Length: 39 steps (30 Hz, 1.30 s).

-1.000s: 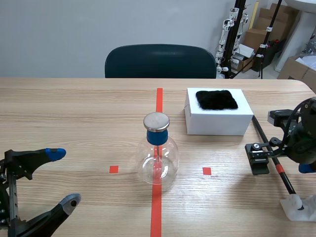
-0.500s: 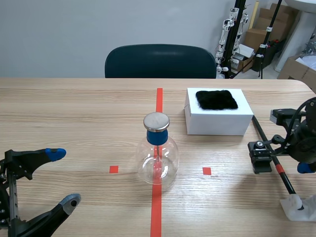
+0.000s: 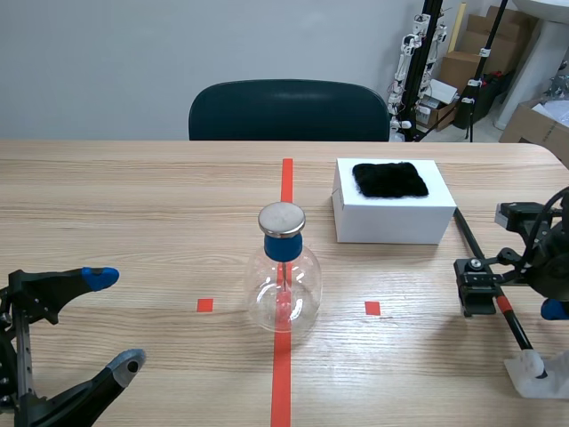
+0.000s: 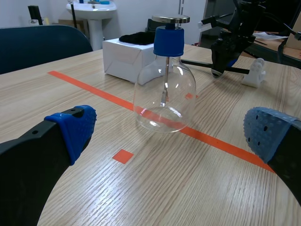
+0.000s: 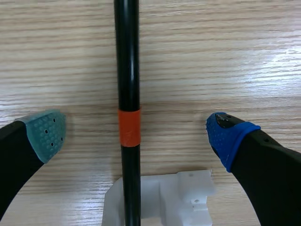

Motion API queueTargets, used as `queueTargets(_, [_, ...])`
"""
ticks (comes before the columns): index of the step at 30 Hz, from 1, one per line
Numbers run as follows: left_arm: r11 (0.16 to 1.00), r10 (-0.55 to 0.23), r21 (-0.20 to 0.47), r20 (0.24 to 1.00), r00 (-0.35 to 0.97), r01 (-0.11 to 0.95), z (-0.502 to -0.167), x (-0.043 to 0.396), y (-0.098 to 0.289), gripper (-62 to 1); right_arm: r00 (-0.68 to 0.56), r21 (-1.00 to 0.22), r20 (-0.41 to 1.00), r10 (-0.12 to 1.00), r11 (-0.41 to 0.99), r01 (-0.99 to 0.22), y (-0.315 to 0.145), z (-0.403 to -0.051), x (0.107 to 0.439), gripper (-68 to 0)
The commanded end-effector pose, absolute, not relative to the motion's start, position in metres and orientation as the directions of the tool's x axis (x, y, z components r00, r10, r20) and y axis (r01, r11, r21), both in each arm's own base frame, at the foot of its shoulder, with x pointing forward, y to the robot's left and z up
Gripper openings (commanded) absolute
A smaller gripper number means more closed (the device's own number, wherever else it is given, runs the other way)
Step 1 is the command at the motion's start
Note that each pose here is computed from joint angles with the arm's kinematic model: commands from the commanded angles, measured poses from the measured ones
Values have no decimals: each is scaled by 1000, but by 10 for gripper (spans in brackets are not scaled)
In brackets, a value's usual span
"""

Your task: Do the electroscope experiment. pick up the black charging rod

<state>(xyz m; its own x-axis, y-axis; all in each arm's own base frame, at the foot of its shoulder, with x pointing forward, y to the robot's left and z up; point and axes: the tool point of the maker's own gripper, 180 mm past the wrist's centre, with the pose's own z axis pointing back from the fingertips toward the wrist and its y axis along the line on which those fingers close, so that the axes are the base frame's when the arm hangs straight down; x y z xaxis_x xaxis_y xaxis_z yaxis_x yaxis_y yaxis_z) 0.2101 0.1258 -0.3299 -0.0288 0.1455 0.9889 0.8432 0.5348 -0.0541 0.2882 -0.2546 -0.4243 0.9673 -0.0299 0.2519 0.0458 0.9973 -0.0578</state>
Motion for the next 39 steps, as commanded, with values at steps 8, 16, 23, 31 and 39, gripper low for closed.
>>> queueTargets(8, [541, 161, -34, 985, -64, 840, -321, 216, 128, 14, 960, -80, 280, -25, 996, 49, -264, -412, 300, -72])
queueTargets(16, [542, 161, -34, 985, -64, 840, -321, 216, 128, 14, 960, -74, 280, -28, 996, 51, -263, -412, 300, -211])
queueTargets(23, [547, 158, -15, 984, -85, 837, -320, 214, 129, 14, 958, -62, 284, -36, 997, 56, -263, -412, 300, -283])
queueTargets(31, [547, 158, -15, 984, -85, 837, -320, 214, 129, 14, 951, -57, 307, -40, 997, 60, -264, -410, 304, -378])
queueTargets(39, [547, 157, -15, 984, -84, 837, -320, 214, 129, 14, 945, -54, 325, -40, 997, 60, -264, -407, 308, -464])
